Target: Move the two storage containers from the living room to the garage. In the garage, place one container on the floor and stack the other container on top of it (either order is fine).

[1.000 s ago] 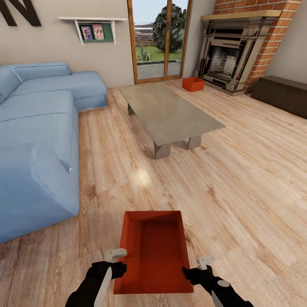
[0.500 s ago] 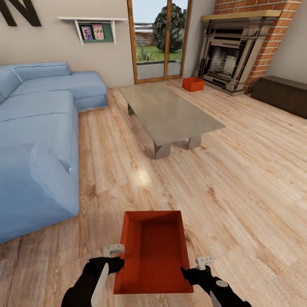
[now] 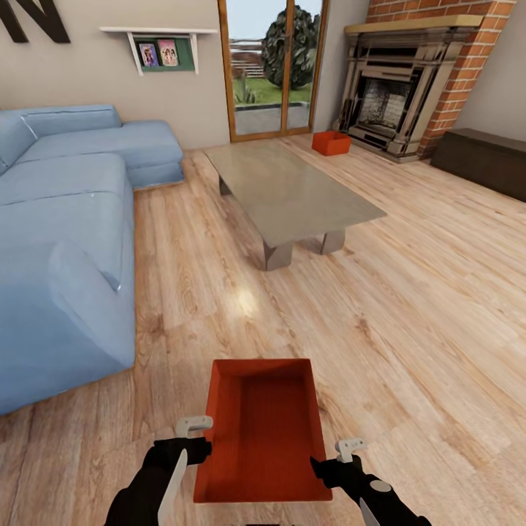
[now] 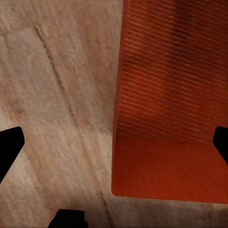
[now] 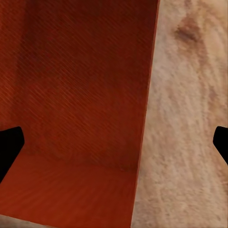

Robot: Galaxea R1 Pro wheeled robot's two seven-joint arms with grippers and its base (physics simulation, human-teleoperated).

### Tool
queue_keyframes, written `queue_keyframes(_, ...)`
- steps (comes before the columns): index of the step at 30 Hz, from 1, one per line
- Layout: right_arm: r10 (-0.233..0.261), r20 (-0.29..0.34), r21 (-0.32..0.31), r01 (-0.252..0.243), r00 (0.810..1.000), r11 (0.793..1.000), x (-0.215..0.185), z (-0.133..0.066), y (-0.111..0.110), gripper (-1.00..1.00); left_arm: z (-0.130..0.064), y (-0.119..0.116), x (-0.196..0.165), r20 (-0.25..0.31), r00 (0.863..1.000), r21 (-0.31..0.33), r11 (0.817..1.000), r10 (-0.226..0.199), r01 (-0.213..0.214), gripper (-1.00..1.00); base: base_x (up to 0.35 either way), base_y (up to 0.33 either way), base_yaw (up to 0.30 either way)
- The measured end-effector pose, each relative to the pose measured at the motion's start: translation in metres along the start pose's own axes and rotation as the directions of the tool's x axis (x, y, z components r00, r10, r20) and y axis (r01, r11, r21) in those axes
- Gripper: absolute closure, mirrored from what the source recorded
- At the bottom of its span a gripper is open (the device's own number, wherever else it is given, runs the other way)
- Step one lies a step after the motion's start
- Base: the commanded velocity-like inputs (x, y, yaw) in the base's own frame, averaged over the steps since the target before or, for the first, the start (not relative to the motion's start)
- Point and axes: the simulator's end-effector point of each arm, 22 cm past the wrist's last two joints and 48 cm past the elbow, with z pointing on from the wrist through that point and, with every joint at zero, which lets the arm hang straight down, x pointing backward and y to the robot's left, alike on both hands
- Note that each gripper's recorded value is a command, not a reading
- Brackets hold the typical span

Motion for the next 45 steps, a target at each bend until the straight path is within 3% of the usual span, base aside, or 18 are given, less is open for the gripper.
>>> queue_keyframes(8, 0.008, -0.004, 0.002, -0.008, 1.000, 1.000, 0.004, 0.002, -0.001, -1.00, 0.002, -0.001, 0.000, 0.002, 1.000, 0.002, 1.000, 0.002, -0.002, -1.00, 0.000, 0.000, 0.000)
queue_keyframes(15, 0.086, -0.004, 0.008, -0.086, 0.996, 0.996, 0.010, 0.005, -0.003, -1.00, 0.006, -0.002, 0.002, 0.002, 1.000, 0.003, 1.000, 0.003, -0.003, -1.00, 0.000, 0.000, 0.000)
queue_keyframes(31, 0.092, -0.008, 0.009, -0.092, 0.996, 0.996, 0.036, 0.031, -0.008, -1.00, 0.038, -0.003, 0.017, 0.003, 1.000, 0.005, 1.000, 0.003, -0.003, -1.00, 0.000, 0.000, 0.000)
queue_keyframes(45, 0.092, -0.007, 0.009, -0.092, 0.996, 0.996, 0.035, 0.032, -0.008, -1.00, 0.038, -0.003, 0.017, 0.004, 1.000, 0.005, 1.000, 0.003, -0.003, -1.00, 0.000, 0.000, 0.000)
